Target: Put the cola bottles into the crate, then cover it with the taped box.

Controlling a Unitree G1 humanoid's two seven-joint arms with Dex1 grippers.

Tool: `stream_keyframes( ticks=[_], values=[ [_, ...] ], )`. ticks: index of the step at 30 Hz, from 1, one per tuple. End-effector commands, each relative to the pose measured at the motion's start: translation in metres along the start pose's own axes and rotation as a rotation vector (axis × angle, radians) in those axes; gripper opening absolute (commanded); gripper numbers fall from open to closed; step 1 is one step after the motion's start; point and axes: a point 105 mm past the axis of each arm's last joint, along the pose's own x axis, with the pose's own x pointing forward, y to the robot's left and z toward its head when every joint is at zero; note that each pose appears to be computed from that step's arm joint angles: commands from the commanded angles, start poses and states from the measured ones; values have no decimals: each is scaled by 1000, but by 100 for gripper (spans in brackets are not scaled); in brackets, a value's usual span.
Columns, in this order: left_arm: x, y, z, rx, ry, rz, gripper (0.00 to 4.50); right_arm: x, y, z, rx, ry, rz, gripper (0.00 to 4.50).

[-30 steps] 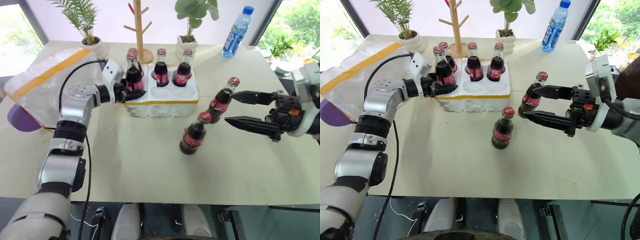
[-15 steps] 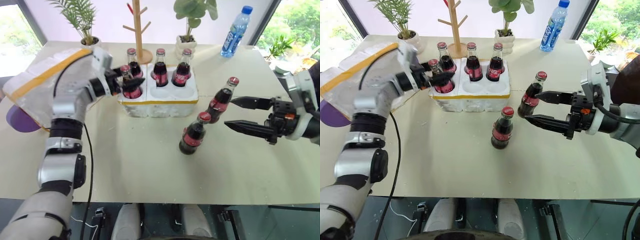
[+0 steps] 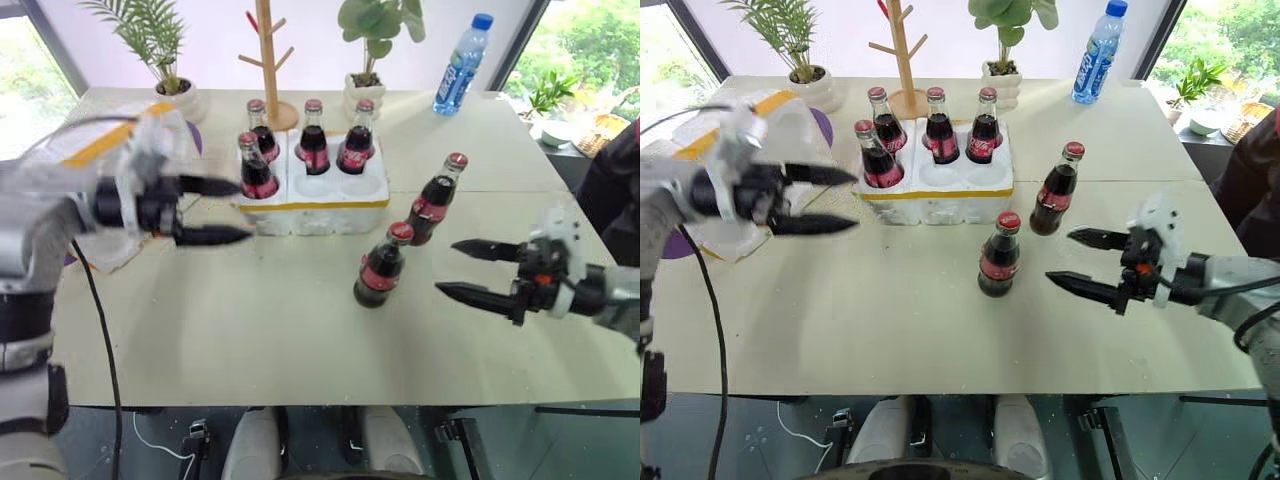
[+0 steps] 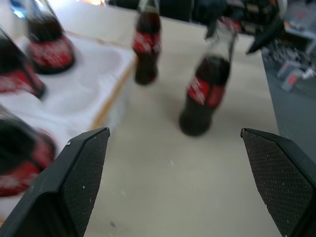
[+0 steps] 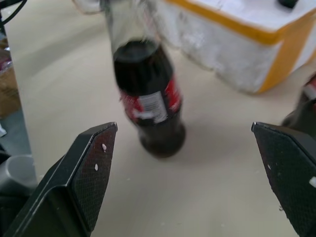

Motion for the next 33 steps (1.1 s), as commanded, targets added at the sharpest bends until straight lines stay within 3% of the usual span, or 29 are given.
stream_keyframes(
  ticks=[1,17,22,25,27,30,33],
  values=[
    [7,-6,8,109,14,6,447,10,1,8,-8,-77,12,450],
    [18,-6,13,128,-10,4,447,77,12,-12,31,-126,75,450],
    [18,-4,13,127,-8,14,447,100,1,-15,33,-146,28,450],
    [17,-2,14,132,-16,41,450,97,5,-6,48,-190,72,367],
    [16,-1,14,129,-25,57,450,87,11,12,55,-242,131,284],
    [15,-2,13,125,-29,69,450,76,19,35,71,-297,201,286],
    [13,-2,14,118,-44,92,450,66,22,78,42,-384,280,286]
  ],
)
